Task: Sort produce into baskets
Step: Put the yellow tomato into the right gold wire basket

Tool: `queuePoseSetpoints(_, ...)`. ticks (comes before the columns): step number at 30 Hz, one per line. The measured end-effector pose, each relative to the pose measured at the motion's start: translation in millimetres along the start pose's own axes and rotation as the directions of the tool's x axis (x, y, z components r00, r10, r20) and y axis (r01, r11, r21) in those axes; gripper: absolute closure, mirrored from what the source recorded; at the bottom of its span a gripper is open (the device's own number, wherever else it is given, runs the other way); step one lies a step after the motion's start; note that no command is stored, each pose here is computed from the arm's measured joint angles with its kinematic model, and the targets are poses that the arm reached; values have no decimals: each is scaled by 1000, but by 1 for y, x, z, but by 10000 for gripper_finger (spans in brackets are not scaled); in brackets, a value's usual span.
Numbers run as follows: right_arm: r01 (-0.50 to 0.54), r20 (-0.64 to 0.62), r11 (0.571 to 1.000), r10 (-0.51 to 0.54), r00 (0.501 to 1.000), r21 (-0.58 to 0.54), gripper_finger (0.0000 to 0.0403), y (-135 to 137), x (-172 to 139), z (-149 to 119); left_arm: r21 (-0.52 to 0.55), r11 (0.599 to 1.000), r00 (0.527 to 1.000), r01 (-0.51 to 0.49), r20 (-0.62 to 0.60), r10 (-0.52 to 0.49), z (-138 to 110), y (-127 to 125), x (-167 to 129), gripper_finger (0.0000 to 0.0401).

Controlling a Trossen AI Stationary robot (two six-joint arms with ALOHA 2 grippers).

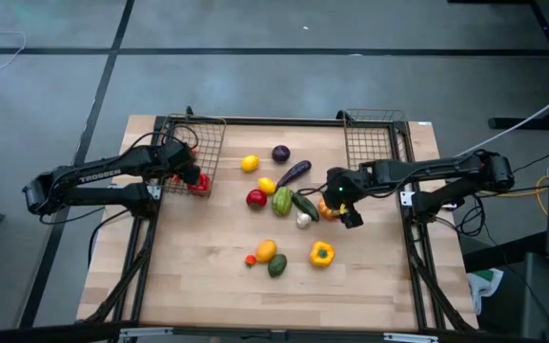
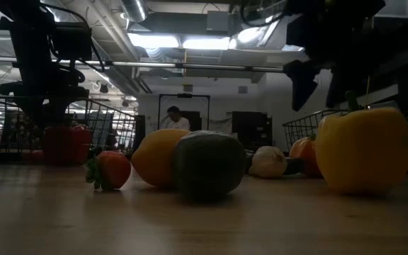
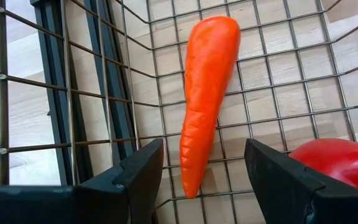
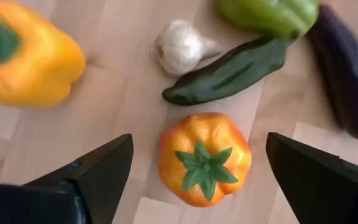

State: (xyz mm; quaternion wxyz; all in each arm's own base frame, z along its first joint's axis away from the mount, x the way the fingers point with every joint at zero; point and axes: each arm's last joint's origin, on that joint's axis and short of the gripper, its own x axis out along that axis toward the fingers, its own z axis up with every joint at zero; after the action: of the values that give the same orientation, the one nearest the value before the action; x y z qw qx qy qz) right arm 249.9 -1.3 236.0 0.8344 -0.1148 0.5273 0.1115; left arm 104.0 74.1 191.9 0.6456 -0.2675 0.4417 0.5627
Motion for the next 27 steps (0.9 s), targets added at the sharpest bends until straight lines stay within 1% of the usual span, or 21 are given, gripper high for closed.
queuePoseSetpoints(6, 26, -95, 998, -31, 995, -63, 28, -3, 21, 0, 0, 1000, 1000, 0, 0, 0, 0, 0, 0, 180)
queuePoseSetpoints(15, -10, -166, 993, -10, 986, -119, 15, -5, 40, -1, 0, 1000, 1000, 0, 0, 0, 0, 0, 0, 180)
queuePoseSetpoints(22, -11, -237, 994, -15, 971, -111, 15, -8, 50, -6, 1, 1000, 1000, 0, 0, 0, 0, 0, 0, 180)
queuePoseSetpoints(27, -19, -245, 997, 0, 969, -73, 15, -17, 55, -9, 0, 1000, 1000, 0, 0, 0, 0, 0, 0, 180)
